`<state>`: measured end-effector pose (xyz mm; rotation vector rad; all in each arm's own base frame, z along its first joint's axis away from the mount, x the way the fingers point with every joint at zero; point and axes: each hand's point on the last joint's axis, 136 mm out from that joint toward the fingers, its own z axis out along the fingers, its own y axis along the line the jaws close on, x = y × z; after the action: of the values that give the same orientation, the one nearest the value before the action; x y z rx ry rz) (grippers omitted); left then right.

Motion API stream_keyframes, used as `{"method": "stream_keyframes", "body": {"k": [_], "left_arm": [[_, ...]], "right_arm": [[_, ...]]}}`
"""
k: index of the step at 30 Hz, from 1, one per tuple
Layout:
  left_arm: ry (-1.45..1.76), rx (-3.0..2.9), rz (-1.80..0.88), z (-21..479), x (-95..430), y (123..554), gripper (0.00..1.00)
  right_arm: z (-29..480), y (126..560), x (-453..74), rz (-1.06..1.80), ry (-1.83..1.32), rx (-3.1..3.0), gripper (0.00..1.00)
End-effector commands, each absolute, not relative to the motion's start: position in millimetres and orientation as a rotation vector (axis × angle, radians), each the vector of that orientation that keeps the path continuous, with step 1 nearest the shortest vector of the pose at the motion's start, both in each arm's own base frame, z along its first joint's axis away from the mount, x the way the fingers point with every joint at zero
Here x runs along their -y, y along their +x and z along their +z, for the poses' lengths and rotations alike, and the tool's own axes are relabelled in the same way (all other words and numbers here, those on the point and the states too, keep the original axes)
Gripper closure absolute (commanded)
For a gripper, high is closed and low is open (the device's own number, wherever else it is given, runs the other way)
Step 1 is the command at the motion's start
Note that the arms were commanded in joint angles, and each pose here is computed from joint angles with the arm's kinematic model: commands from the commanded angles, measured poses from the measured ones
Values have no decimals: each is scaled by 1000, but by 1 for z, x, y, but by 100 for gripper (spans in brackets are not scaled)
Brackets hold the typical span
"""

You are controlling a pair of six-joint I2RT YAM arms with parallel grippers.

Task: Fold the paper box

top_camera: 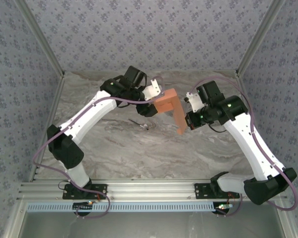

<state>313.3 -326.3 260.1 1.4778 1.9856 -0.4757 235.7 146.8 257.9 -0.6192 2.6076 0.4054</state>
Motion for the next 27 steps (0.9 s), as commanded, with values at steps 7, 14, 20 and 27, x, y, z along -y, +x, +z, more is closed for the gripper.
{"method": "stream_keyframes", "body": {"k": [7,14,20,27], "left_arm": [[1498,-1988,-265,283,293,313,32],[1444,-2017,-311,279,276,298,32],[1461,-1987,-325,273,284,304,28],[1514,-1974,-352,264,304,320,23]], "right_arm": [[260,232,-132,330,-627,-2607,100],[259,235,-136,357,-625,-2600,100],[259,237,-138,363,-630,-2595,100],[259,236,-141,381,-632,-2595,100]]}}
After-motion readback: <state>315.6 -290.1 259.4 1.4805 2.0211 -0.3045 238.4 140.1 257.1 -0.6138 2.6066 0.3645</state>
